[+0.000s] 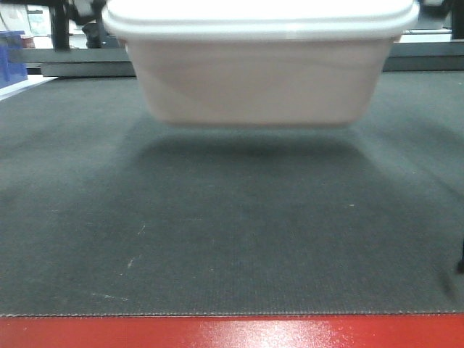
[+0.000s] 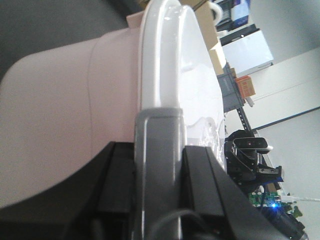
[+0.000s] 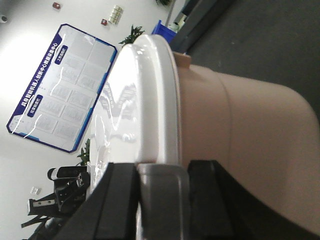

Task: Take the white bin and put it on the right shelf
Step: 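Lift the pink bin off the table with both grippers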

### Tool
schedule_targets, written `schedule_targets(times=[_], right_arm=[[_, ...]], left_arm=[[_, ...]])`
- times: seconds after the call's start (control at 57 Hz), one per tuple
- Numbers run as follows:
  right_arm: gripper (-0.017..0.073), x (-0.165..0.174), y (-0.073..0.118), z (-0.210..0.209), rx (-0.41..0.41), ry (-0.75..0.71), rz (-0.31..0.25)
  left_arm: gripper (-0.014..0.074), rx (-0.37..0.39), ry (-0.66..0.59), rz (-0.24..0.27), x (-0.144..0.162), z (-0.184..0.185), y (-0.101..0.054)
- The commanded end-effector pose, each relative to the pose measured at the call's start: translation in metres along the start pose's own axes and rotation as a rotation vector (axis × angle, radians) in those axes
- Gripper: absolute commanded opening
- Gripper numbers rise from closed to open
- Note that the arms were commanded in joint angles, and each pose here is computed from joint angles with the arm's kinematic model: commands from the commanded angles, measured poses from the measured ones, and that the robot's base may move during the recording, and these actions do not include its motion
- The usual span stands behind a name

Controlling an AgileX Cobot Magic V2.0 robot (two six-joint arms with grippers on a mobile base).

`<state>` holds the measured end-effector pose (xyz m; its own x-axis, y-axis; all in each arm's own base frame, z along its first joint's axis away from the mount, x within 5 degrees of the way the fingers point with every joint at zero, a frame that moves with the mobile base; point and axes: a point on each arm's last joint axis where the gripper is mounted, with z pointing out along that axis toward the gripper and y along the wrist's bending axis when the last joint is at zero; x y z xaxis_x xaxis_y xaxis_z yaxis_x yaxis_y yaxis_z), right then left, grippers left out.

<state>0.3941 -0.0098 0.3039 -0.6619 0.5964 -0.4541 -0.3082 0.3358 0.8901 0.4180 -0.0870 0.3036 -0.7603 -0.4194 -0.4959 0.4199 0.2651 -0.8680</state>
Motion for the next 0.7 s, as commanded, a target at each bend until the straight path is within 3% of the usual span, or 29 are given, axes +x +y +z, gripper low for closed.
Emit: schedule_targets(times=[0.0, 0.404, 0.684], right_arm=[[0.0060, 0.006, 0.087, -0.015, -0.349, 0.056, -0.113], [0.0060, 0.032, 0.199, -0.064, -0.483, 0.001, -0.366], [0.0060, 0.053, 0.241, -0.089, -0.537, -0.019, -0.476]], left_arm=[[-0.0117, 0.405, 0.036, 0.120, -0.003, -0.014, -0.100], [-0.0117, 0.490, 0.005, 0.313, 0.008, -0.050, -0.190], [-0.0117, 0.542, -0.013, 0.429, 0.024, -0.076, -0.241]])
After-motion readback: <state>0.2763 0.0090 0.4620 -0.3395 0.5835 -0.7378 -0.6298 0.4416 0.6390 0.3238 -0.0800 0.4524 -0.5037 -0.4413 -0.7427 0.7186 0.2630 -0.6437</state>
